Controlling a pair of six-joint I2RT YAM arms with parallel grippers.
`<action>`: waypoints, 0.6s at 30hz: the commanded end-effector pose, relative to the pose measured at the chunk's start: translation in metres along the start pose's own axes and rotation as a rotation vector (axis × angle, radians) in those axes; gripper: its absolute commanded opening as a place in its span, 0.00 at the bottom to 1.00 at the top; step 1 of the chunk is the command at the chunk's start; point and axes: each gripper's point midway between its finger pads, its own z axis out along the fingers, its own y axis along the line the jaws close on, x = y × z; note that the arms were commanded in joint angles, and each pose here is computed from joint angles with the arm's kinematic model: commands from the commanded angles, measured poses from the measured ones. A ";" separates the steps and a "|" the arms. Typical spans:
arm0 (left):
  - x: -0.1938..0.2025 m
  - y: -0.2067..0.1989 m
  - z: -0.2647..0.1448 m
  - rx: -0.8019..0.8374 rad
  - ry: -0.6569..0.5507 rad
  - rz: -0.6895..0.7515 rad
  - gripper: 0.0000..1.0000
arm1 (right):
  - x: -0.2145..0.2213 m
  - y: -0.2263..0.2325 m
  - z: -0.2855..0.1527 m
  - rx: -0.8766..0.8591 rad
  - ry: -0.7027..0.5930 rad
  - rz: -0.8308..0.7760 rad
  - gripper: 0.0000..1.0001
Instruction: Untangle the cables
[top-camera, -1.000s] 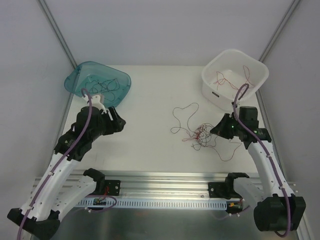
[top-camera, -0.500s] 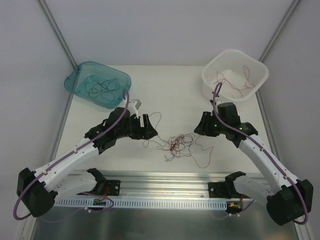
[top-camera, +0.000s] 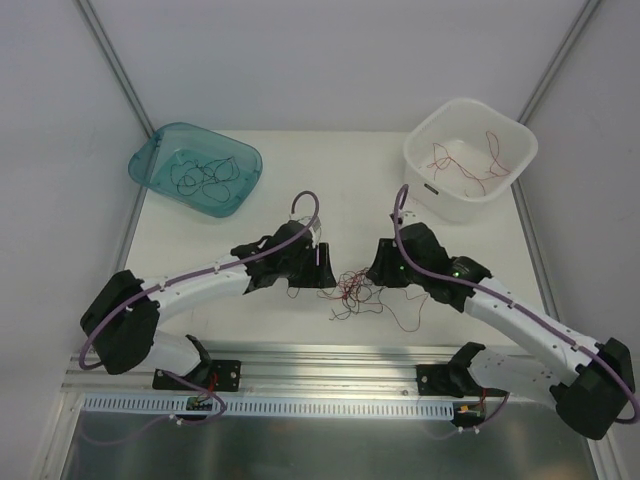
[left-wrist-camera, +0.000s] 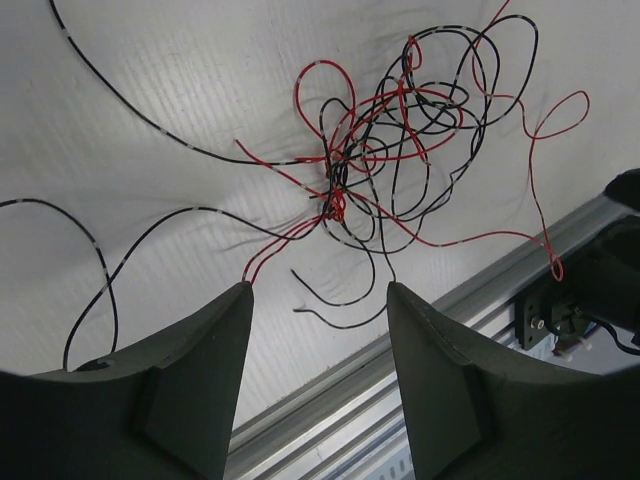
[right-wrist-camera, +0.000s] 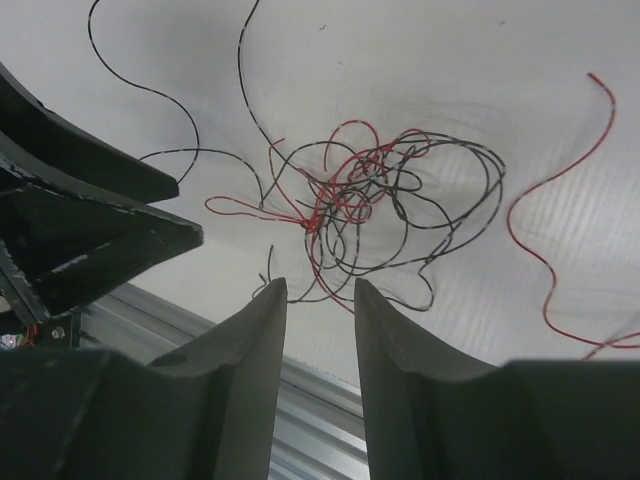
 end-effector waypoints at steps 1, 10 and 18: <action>-0.025 -0.024 0.011 0.025 -0.062 -0.022 0.56 | 0.004 0.009 0.029 0.024 -0.006 0.080 0.36; -0.006 -0.020 0.052 -0.037 0.025 -0.036 0.52 | 0.040 0.003 0.083 0.086 0.097 0.202 0.37; 0.017 0.002 0.085 -0.128 0.101 -0.065 0.43 | 0.076 -0.005 0.119 0.129 0.195 0.251 0.41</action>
